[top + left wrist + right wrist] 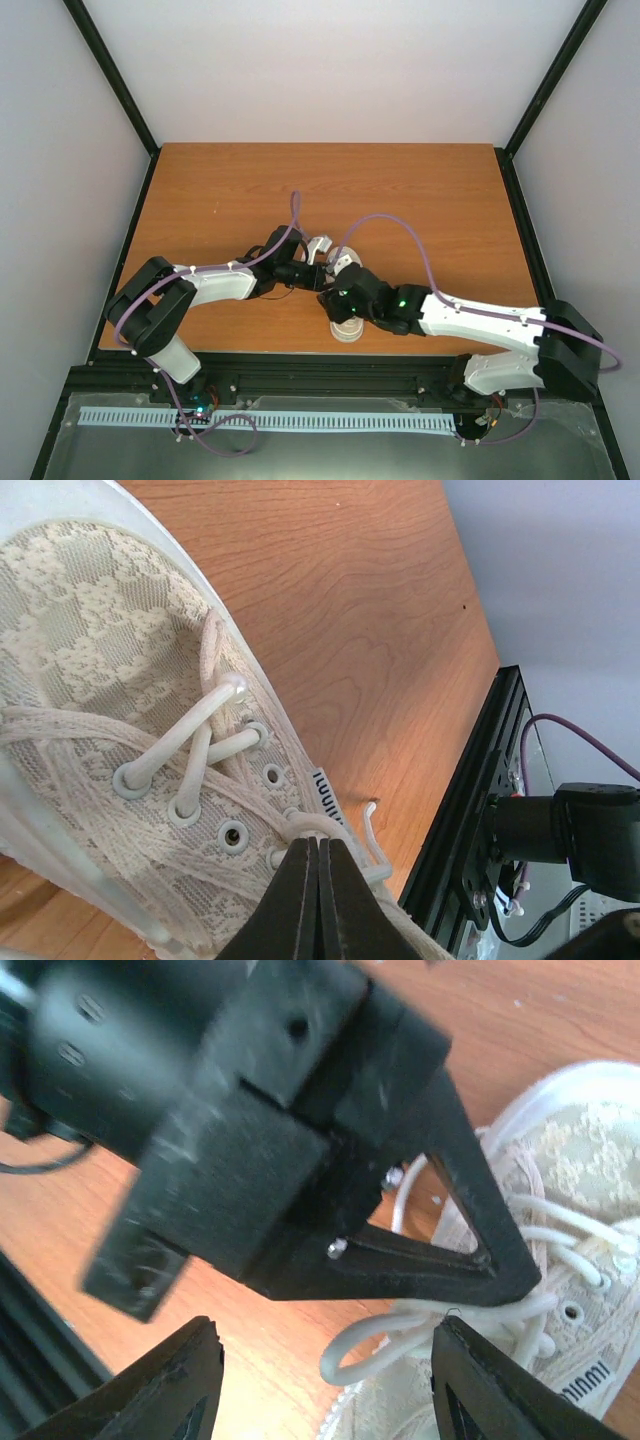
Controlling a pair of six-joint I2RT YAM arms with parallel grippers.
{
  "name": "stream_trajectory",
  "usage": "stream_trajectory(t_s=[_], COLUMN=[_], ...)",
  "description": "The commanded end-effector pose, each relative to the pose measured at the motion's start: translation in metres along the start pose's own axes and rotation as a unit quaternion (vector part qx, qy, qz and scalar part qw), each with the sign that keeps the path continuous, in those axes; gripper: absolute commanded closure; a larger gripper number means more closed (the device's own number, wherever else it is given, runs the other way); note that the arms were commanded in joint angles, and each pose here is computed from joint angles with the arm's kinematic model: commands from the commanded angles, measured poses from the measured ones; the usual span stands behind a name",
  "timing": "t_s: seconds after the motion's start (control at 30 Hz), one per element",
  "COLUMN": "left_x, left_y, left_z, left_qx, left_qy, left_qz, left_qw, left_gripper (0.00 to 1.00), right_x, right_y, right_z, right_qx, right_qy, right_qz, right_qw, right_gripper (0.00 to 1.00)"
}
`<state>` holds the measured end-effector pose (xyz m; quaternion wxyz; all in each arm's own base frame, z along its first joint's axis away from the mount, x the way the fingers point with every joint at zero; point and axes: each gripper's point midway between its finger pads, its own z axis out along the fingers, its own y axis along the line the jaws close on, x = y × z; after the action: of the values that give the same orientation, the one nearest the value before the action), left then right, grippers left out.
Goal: Tie the shoes
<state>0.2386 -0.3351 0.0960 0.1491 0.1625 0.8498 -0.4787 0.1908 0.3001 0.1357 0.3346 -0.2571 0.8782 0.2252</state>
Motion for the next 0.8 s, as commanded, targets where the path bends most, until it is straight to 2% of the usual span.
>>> stream_trajectory(t_s=[0.0, 0.13, 0.37, 0.6, 0.77], left_x=[-0.01, -0.01, -0.01, -0.01, -0.011], left_y=[-0.007, -0.007, -0.007, 0.0, 0.012], left_z=[-0.004, -0.004, -0.004, -0.008, -0.015], left_qx=[0.007, 0.007, 0.006, -0.015, -0.044], left_qy=[-0.019, -0.018, -0.018, -0.035, -0.058], left_qz=[0.004, 0.005, 0.005, 0.003, -0.001], left_qw=[1.0, 1.0, 1.0, 0.999, 0.997], left_gripper=[0.99, 0.99, 0.99, 0.99, 0.99], right_x=[0.009, 0.012, 0.005, 0.004, -0.001], right_y=[-0.016, -0.014, -0.02, -0.026, -0.034], right_z=[0.01, 0.017, 0.019, 0.011, -0.002], right_qx=[0.089, 0.114, 0.145, 0.157, 0.154], right_qy=[0.007, 0.012, 0.002, -0.004, -0.017], right_qz=[-0.013, -0.025, -0.011, 0.002, 0.021], right_qw=[0.996, 0.993, 0.989, 0.988, 0.988], right_gripper=[0.43, 0.46, 0.59, 0.96, 0.97])
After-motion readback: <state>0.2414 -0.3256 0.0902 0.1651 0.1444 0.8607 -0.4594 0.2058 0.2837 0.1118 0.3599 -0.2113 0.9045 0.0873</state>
